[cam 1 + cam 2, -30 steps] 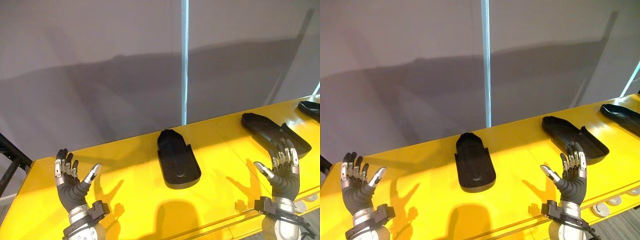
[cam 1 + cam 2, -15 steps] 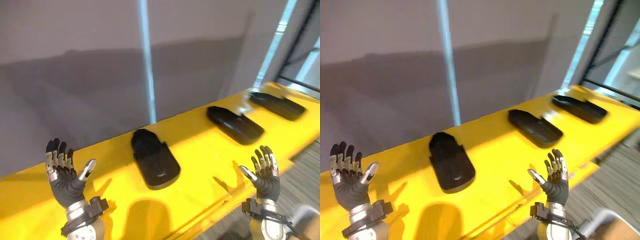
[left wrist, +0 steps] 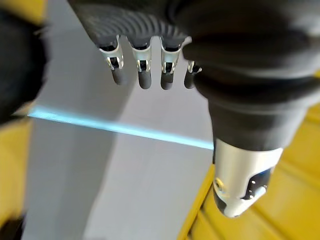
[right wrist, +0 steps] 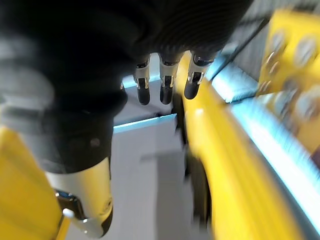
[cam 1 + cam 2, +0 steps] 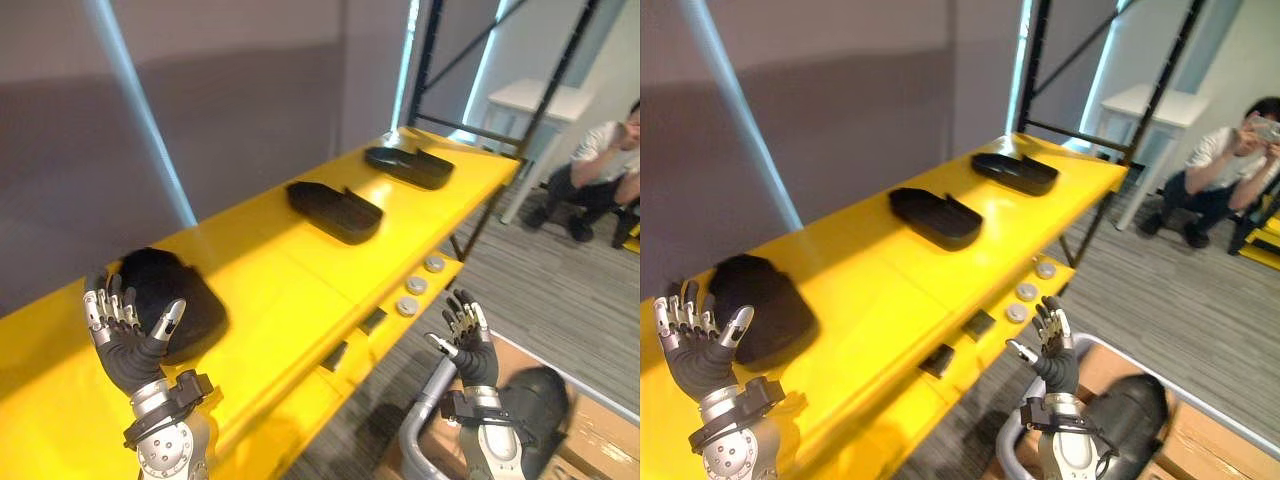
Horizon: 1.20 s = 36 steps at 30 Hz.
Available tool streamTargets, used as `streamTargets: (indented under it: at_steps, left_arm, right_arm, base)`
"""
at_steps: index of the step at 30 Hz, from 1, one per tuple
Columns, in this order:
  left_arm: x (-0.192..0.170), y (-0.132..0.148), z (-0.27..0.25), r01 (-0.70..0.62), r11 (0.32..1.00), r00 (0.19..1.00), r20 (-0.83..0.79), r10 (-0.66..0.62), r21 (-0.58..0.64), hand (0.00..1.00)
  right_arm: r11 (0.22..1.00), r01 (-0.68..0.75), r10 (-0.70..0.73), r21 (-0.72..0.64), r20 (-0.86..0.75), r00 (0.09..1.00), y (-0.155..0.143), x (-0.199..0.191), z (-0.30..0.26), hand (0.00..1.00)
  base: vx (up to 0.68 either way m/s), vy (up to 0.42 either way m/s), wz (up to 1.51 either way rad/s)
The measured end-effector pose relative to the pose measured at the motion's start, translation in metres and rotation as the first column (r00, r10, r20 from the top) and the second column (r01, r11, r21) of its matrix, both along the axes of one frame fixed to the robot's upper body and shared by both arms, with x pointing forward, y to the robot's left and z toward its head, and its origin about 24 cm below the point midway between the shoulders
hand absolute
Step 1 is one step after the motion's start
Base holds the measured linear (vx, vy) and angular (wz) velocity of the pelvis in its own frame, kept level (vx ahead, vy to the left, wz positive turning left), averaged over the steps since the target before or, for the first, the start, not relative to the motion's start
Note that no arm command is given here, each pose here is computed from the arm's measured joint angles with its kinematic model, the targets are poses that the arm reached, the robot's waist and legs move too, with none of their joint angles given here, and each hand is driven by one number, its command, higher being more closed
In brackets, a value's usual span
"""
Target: Walk over and take plastic housings, then place them on the shelf
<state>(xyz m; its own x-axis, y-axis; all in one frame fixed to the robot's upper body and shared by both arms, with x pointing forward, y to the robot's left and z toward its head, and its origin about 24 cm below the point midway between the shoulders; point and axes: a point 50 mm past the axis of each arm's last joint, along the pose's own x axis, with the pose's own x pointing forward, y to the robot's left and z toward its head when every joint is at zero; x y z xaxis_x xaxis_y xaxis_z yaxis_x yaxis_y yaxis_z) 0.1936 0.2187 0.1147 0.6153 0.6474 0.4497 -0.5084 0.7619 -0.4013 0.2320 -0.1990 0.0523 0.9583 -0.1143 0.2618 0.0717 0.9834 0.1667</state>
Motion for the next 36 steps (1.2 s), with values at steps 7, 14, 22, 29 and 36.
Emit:
streamTargets:
  at_steps: [7,14,22,29,36]
  left_arm:
    - [-0.009,-0.004,0.005,-0.007,1.0,0.999,0.043,0.009,-0.028,0.0]
    - [-0.008,-0.006,-0.008,0.078,0.996,0.996,-0.038,-0.08,-0.04,0.0]
    - [0.029,-0.051,-0.066,0.46,0.883,0.828,-0.313,-0.465,-0.094,0.0]
    - [0.04,-0.065,-0.108,0.559,0.804,0.676,-0.451,-0.583,-0.201,0.0]
    - [0.042,-0.068,-0.14,0.543,0.779,0.584,-0.527,-0.618,-0.313,0.0]
  right_arm:
    - [1.0,0.02,-0.02,0.0,-0.052,0.998,-0.003,-0.018,-0.004,0.0]
    - [0.999,0.033,-0.033,0.004,-0.114,0.993,-0.003,-0.03,-0.007,0.0]
    - [0.968,0.232,-0.247,-0.092,-0.235,0.94,-0.019,-0.02,-0.024,0.0]
    - [0.883,0.421,-0.462,-0.208,-0.228,0.857,-0.039,0.032,-0.011,0.0]
    - [0.822,0.472,-0.521,-0.318,-0.086,0.849,-0.053,0.088,0.051,0.0]
  base:
    - [-0.02,-0.305,-0.72]
    - [0.01,0.11,-0.91]
    - [-0.1,0.094,-0.2]
    - [-0.09,0.007,-0.03]
    - [-0.01,0.003,0.08]
